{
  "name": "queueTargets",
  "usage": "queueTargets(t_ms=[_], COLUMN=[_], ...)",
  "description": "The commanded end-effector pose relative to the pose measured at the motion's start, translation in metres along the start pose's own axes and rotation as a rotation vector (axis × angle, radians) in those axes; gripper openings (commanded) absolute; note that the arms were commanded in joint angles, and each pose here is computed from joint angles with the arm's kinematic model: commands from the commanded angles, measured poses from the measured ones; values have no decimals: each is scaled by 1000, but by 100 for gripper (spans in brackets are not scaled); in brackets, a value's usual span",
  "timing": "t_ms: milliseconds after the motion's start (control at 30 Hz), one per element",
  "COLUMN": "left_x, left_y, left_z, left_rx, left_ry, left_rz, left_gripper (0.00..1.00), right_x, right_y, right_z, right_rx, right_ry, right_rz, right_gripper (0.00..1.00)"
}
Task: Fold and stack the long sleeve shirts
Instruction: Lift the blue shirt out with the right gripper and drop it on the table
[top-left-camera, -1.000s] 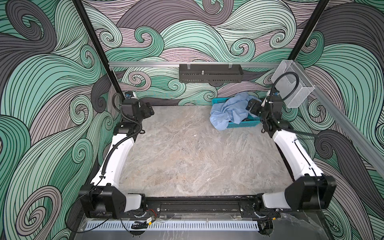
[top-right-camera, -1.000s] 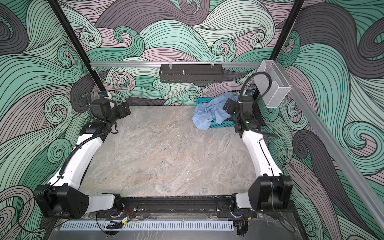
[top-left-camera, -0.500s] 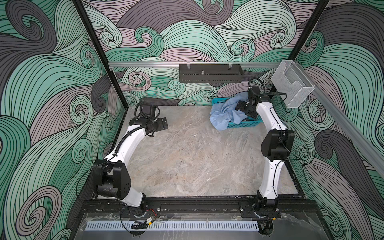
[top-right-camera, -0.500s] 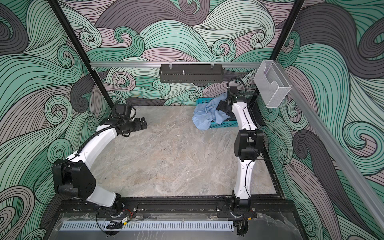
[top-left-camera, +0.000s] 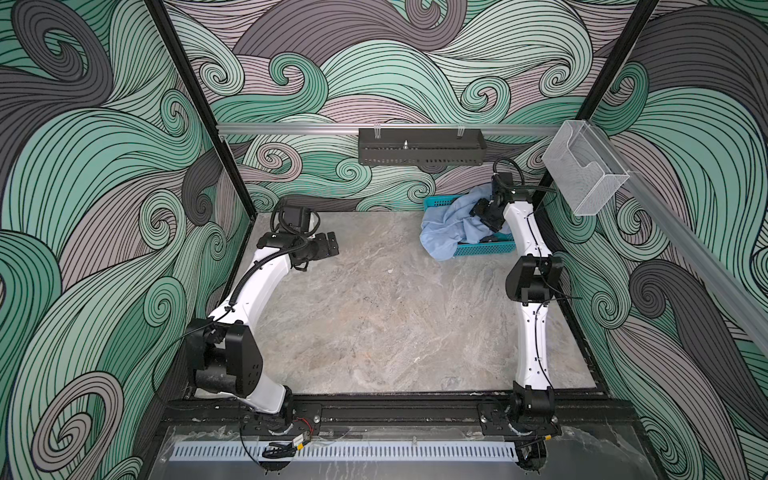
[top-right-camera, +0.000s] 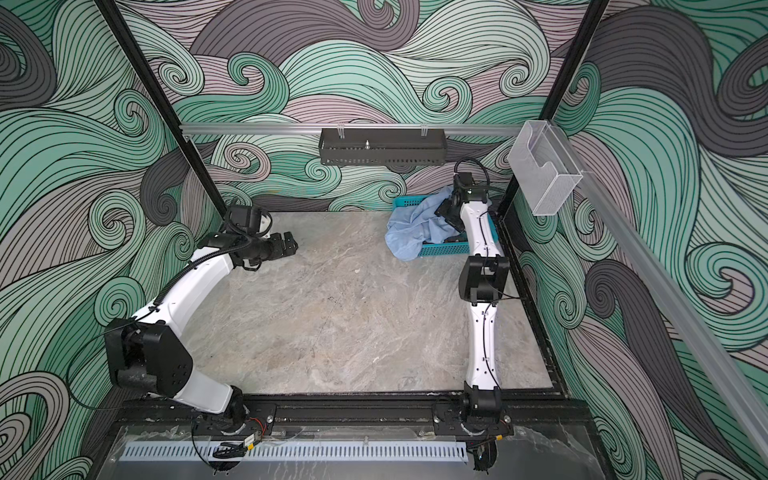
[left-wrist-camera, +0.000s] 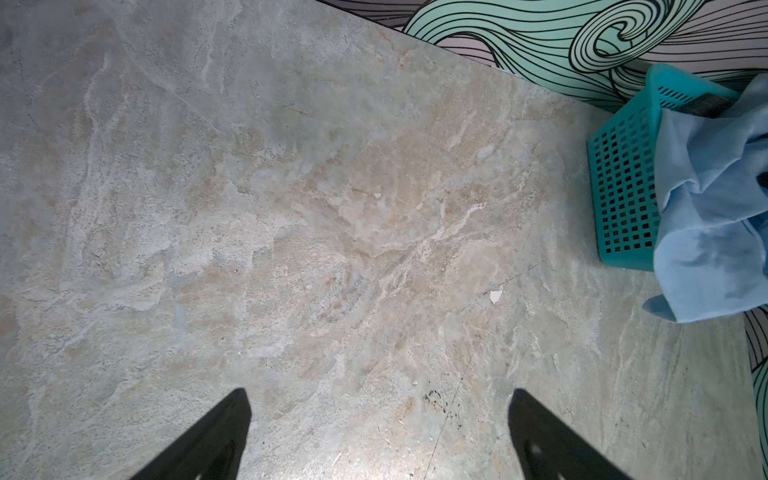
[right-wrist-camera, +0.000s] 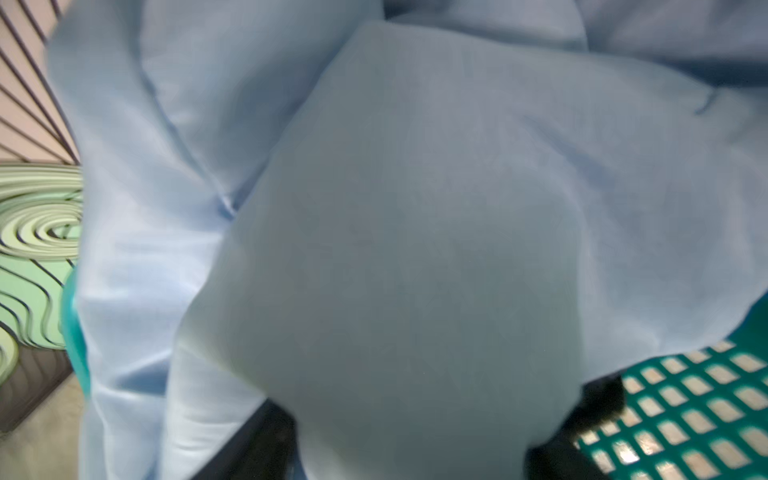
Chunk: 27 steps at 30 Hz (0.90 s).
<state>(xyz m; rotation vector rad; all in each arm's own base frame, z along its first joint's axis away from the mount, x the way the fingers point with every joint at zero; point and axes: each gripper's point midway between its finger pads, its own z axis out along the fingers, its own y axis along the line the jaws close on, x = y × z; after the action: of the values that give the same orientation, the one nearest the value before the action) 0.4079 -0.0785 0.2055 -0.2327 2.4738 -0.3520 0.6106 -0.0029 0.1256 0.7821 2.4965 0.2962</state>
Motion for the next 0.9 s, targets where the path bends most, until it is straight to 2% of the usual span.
queueTargets(t_ms=[0, 67, 200, 367, 500, 600, 867], left_x=[-4, -4, 1, 9, 12, 11, 10], left_y=[-12, -13, -15, -12, -11, -8, 4], left_z=[-23, -33, -53, -78, -101, -120, -162], left_rx=[40, 44, 66, 71, 68, 56, 2], left_ry=[-24, -41, -72, -113, -151, -193, -305], left_rz=[23, 25, 20, 26, 39, 49, 47], left_gripper=[98, 98, 99, 98, 99, 99, 99], right_x=[-10, -21, -42, -34, -10, 18, 100], right_y=[23, 44, 76, 105, 127, 151, 214], right_z=[-31, -66, -169, -301, -369, -416, -490], right_rx=[-79, -133, -211, -353, -511, -680, -1015], right_ry=[-32, -99, -276, -441, -467, -456, -367], right_rz=[11, -32, -110, -195, -261, -324, -448], right_gripper=[22, 2, 0, 0, 0, 0, 0])
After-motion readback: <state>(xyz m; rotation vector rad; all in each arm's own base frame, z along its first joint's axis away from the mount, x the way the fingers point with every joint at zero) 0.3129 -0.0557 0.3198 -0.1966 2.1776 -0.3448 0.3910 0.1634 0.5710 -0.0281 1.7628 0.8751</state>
